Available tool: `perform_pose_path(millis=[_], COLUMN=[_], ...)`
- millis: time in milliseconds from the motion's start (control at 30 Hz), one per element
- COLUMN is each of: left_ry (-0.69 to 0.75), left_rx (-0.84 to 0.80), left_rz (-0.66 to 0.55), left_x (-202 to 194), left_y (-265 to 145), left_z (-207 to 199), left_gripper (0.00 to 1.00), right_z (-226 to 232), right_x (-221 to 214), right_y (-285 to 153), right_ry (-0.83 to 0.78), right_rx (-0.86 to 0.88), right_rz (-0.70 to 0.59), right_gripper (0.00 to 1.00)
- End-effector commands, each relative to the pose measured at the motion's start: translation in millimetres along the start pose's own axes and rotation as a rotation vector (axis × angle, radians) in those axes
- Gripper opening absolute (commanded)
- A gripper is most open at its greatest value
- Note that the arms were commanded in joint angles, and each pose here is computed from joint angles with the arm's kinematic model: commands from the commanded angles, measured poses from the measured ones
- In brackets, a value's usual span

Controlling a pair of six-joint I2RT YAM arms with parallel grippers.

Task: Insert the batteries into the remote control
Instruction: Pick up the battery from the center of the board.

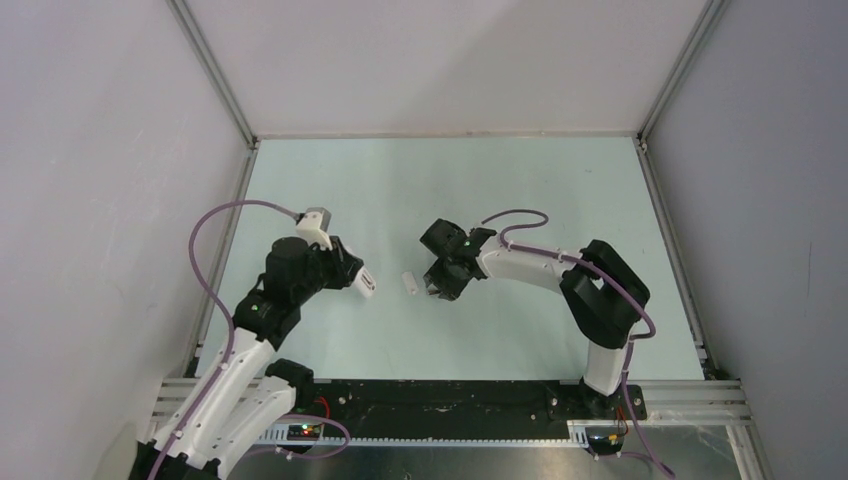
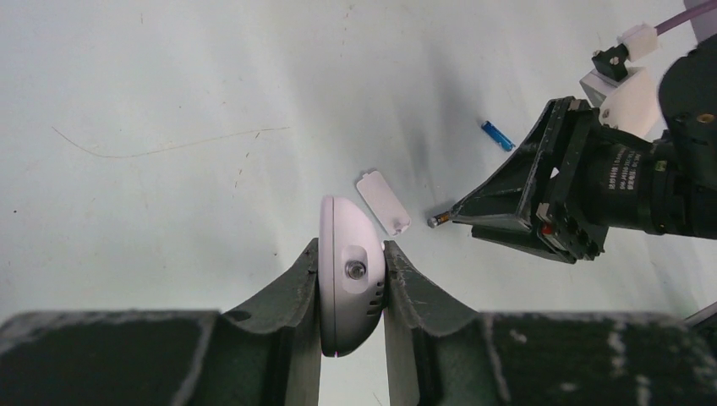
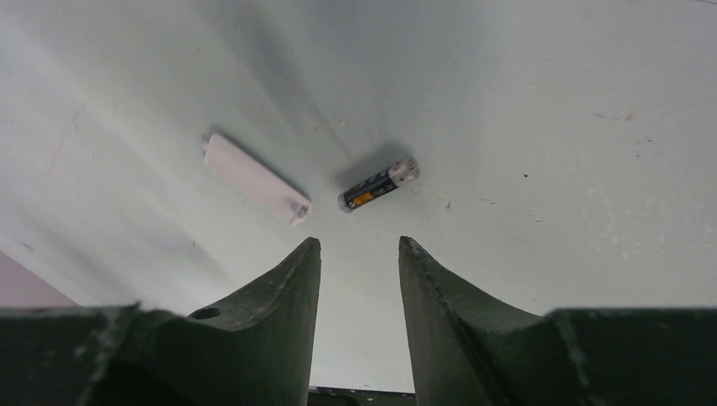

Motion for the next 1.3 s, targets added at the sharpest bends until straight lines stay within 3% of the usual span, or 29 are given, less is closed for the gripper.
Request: perform_pose_path(millis=[0,467,933,1067,1267], left_ry=[0.009,0.012,0.005,-0.023,-0.128], left_rx=[0.006,0.01,0.02,-0.036,-0.267], left_rz=[-0.076,-0.074,-0.088,-0.065,0.117], left_x=[13.9,14.2,15.0,13.0,0.2], left_y=[-4.7,-4.1,-6.2,-5.0,9.1], left_z=[0.2,0.7,1.7,-6.4,-37.6], left_gripper=[0.0,0.0,0.0,0.0,0.0], right_z=[2.6,-0.3,-4.3,16.8,32.3], right_x=[5.2,14.6,17.7,23.3,25.2], right_y=[4.2,34.6,28.2,6.5,-49.7], right_ry=[0.187,0.377,0.371,0.24,-0.194], right_rx=[-0.056,-0.135,-0.143,0.001,0.224], right_rz=[-0.015,0.038,-0.016,-0.025,-0.104], right_gripper=[0.42,0.36,0.13,0.05,0.03])
Point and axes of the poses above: each gripper's point midway between its finger pads, its own y axis out along the fingers, its own z axis along the line the jaws close on, x = y × z, the point moved 5 cm from there along -y, back along the fingers, and after that the axes turned 9 degrees about y, right-handed, at the moved point
